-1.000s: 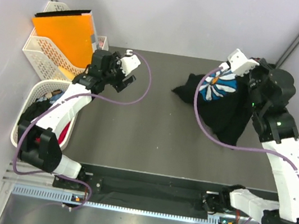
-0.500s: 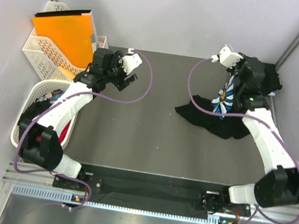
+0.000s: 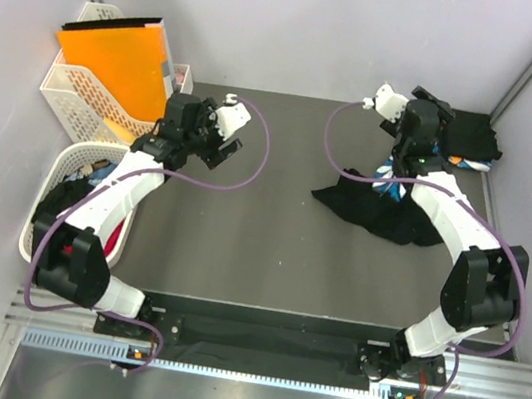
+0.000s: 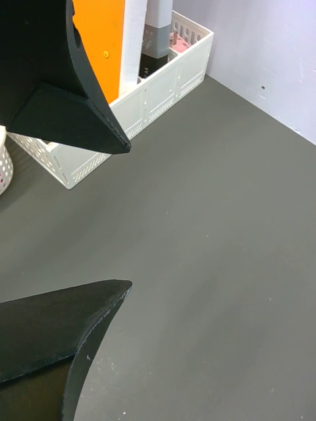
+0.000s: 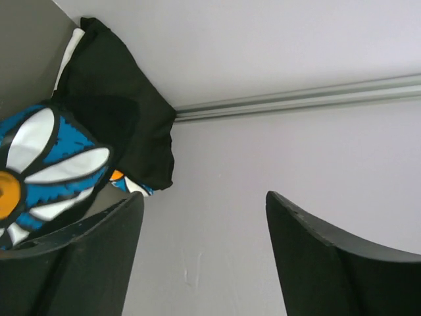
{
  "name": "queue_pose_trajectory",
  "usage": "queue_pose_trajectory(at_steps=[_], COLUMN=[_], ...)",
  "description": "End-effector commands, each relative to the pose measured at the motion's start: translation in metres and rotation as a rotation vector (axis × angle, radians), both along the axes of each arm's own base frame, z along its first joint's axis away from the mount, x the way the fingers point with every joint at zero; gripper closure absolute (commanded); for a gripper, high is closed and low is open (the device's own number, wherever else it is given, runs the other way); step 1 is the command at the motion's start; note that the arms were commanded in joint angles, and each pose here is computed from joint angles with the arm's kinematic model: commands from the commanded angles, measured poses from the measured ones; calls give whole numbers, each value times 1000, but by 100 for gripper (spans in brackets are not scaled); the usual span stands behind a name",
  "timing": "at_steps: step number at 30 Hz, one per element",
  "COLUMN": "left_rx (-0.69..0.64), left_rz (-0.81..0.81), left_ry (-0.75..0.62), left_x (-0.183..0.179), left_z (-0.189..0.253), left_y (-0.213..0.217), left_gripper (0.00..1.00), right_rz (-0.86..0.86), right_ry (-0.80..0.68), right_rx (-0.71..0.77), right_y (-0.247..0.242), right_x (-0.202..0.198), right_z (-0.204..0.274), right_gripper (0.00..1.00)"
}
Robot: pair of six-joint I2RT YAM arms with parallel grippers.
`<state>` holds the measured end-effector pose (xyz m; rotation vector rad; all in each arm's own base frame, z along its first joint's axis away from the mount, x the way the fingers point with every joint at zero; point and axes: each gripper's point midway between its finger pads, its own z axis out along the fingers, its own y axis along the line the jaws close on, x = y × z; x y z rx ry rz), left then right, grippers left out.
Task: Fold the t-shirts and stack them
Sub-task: Flatten out the tshirt
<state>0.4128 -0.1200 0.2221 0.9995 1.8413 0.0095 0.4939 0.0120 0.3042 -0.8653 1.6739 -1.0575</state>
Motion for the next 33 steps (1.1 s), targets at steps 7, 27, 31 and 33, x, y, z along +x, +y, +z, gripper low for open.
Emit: queue_pose_trajectory(at_steps=[7,27,31,33], left_rx=[-21,-22,-5,0], left_rz=[7,8,19,21], left_ry=[-52,-36,-43,-45], left_x=[-3,13,11,11], left_z=[13,13,14,15], left_y=[0,-5,-1,0], left_gripper=[19,20,20,20], right_rz=[229,412,421,399], right_ry=[326,859,878,879], right_rx=[257,307,338,336], right_y=[51,126,135,134], right_x=[-48,-125,-119,-115], right_z=[-24,-190,-196,-204], right_gripper=[27,34,34,34])
